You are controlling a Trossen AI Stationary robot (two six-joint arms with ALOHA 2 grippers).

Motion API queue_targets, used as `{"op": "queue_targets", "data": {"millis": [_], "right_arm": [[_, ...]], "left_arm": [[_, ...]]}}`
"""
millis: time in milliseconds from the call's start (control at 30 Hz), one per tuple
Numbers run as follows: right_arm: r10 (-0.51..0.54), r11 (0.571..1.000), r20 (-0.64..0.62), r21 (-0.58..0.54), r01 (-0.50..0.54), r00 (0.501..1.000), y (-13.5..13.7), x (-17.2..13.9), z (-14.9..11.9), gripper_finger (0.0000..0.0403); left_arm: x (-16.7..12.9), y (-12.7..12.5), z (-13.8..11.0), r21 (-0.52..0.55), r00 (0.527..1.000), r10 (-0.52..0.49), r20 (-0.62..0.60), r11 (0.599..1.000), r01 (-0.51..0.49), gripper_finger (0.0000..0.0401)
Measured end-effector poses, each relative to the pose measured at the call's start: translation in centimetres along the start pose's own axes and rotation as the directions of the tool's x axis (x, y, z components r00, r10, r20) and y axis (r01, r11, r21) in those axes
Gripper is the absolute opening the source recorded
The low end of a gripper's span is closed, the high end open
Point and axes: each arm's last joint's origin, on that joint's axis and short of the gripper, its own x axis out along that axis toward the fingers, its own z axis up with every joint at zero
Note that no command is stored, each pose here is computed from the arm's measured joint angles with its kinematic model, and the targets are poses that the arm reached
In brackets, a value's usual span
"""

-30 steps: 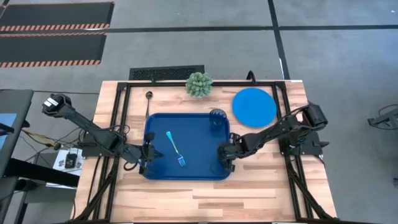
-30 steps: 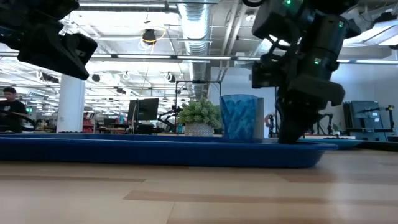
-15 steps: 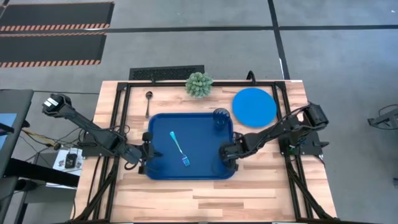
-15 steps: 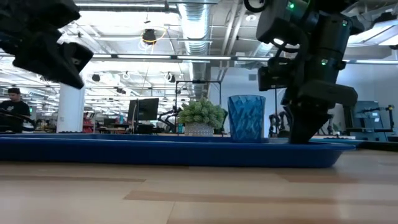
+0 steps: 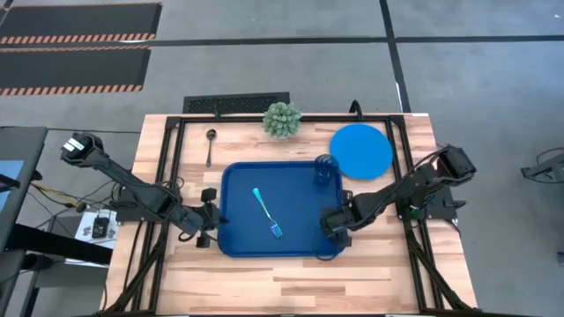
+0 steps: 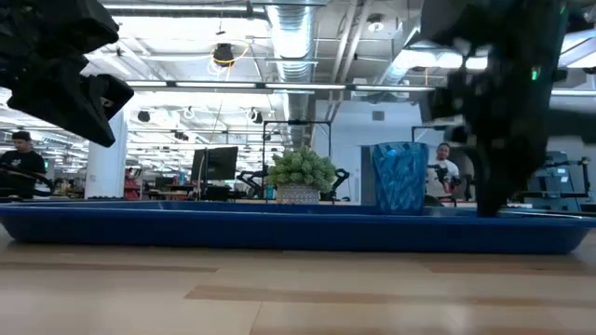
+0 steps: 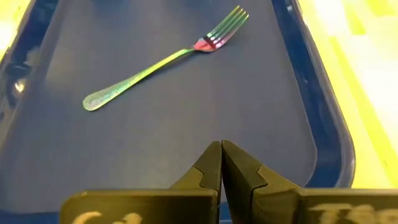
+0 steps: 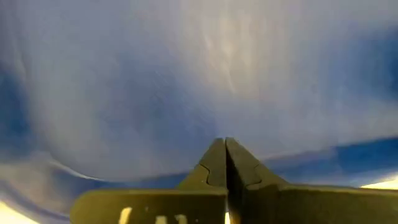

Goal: Pick and place plate/cup/fork/spoon on tray
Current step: Adjust the blue serving tray, then move the fork to the left side of the blue serving tray

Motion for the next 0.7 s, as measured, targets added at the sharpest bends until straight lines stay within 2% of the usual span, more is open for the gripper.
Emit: {"op": "queue_targets", "data": {"millis": [200,333,467,700], "right_arm": [[0.098,0.995,0.225,-0.017,-0.097,0.969,1.4,-2.7,0.9,0.0006],[0.157,0.988,0.329,-0.058,-0.146,0.931,2.3,-3.9,1.2,0.0006],[0.168,0.986,0.350,-0.068,-0.154,0.922,2.6,-4.4,1.1,0.0006],[0.177,0.984,0.326,-0.080,-0.160,0.929,2.8,-4.4,0.8,0.0006]], "left_arm": [[1.9,-0.3,1.3,0.085,0.998,-0.013,0.058,0.996,0.008,0.0000],[3.5,1.0,3.7,0.143,0.995,-0.090,0.032,0.986,0.085,0.0000],[5.2,2.6,5.9,0.237,0.992,-0.124,-0.025,0.963,0.126,0.0013],[9.2,4.8,8.6,0.348,0.951,-0.178,-0.253,0.900,0.261,0.0082]]}}
